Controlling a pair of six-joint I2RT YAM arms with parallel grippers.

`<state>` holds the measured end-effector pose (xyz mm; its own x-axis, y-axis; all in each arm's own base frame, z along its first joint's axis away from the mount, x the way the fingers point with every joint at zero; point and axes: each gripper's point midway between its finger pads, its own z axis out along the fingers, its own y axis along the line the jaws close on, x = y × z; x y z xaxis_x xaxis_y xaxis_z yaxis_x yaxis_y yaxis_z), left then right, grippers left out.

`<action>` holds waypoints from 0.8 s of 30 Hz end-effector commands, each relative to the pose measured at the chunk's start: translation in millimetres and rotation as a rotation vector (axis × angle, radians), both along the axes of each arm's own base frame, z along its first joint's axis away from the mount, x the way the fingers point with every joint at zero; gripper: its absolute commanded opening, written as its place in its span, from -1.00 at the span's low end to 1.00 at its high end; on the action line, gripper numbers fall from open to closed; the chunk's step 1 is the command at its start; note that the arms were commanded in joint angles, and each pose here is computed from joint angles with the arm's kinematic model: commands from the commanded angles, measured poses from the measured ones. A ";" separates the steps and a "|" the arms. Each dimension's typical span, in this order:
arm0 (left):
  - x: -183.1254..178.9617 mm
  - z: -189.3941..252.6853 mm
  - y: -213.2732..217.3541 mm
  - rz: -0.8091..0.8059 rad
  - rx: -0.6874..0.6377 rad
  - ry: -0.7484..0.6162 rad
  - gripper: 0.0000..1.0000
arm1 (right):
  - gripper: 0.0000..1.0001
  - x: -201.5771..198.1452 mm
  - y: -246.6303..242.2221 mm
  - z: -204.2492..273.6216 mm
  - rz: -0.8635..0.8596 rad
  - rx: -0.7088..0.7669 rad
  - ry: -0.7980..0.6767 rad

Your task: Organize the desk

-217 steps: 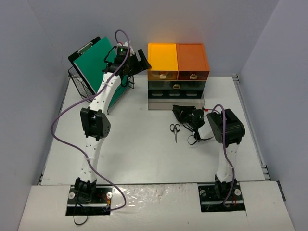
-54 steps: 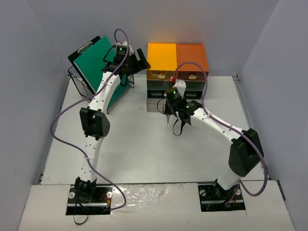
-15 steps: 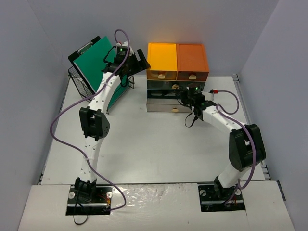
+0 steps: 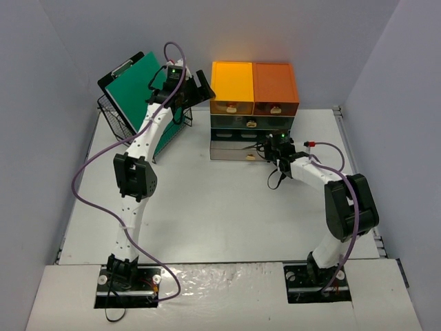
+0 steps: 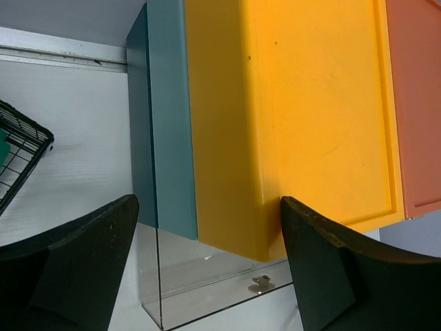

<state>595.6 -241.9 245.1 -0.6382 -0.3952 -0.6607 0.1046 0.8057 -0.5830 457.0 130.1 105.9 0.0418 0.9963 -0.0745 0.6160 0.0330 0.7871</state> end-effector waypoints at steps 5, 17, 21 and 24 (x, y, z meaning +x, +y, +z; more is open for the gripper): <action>-13.8 10.4 26.5 0.036 0.078 0.024 0.59 | -1.00 18.3 -11.2 -9.9 -0.035 0.016 -0.026; -13.0 10.3 27.4 0.038 0.079 0.024 0.59 | -1.00 49.7 -8.1 12.0 -0.011 0.026 -0.071; -12.6 10.4 27.3 0.037 0.079 0.023 0.59 | -1.00 54.8 -7.0 32.8 -0.003 0.029 -0.111; -12.4 9.8 27.8 0.040 0.078 0.025 0.59 | -1.00 53.1 -8.0 41.7 -0.002 0.025 -0.119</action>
<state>595.4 -241.8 245.5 -0.6385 -0.3953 -0.6604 0.1042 0.8058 -0.5830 497.5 125.1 102.7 0.0355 0.9982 -0.0492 0.5957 0.0183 0.8030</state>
